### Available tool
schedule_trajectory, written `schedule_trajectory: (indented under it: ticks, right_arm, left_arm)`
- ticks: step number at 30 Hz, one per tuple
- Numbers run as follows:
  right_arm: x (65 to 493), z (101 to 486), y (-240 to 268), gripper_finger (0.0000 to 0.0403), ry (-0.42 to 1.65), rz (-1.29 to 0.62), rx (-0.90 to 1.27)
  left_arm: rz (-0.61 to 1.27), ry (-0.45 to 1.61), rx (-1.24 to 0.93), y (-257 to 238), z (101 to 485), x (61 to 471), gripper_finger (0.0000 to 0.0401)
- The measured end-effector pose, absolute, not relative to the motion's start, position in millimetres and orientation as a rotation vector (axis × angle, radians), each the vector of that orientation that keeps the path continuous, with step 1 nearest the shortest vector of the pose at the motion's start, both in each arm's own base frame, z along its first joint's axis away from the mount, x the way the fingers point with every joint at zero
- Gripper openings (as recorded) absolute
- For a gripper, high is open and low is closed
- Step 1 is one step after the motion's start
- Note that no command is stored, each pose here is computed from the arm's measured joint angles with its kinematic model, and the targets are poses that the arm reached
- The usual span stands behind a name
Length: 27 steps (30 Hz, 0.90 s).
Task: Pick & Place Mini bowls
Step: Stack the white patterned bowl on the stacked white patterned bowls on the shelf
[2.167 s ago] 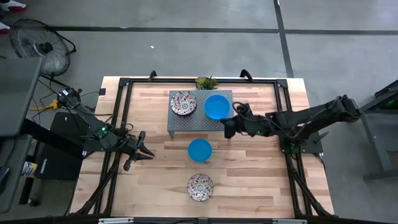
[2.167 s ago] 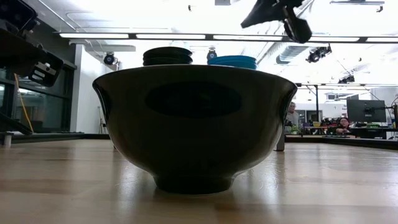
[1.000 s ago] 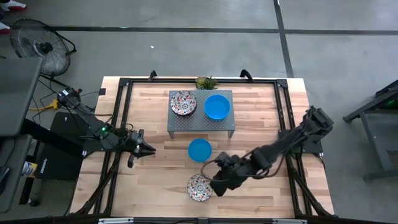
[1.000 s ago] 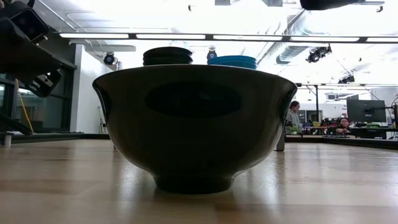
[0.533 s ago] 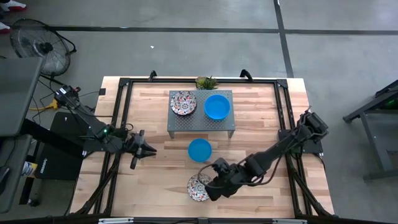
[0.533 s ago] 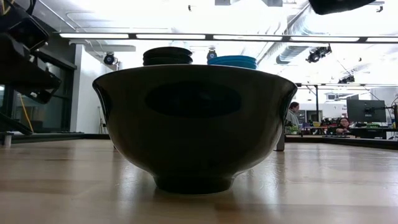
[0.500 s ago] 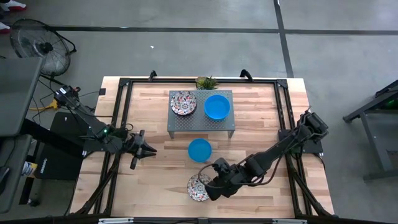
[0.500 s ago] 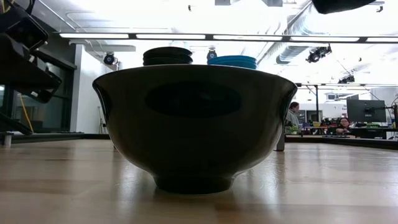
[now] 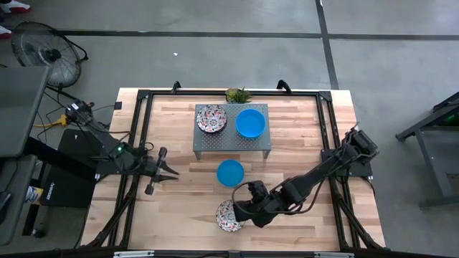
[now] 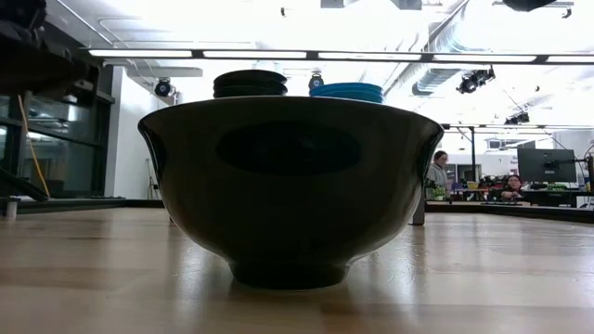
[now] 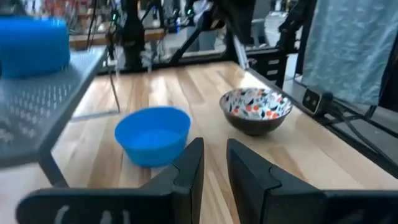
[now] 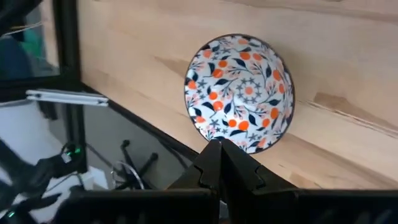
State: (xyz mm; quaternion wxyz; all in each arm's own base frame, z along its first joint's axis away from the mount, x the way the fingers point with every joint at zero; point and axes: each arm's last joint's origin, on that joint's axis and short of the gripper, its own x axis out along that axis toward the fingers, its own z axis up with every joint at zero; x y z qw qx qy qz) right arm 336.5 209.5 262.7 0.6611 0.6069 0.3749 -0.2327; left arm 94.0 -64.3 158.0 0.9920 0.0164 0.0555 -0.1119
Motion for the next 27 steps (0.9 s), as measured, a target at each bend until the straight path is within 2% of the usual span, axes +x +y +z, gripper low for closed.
schedule_trajectory:
  ticks: [10,19,23,27]
  right_arm:
    - [382,264,213,0.0000,1.069,-0.758,1.255]
    - [392,254,210,0.0002,1.167,-0.794,1.307]
    - [389,245,210,0.0022,1.185,-0.835,1.294]
    - [386,231,209,0.0069,1.215,-0.865,1.287]
  left_arm:
    - [-0.236,-0.021,0.115,-54,169,82,0.0066]
    - [-0.218,-0.076,0.165,-51,175,79,0.0066]
    - [-0.222,-0.076,0.169,-51,175,79,0.0066]
    - [-0.224,-0.076,0.177,-51,175,79,0.0066]
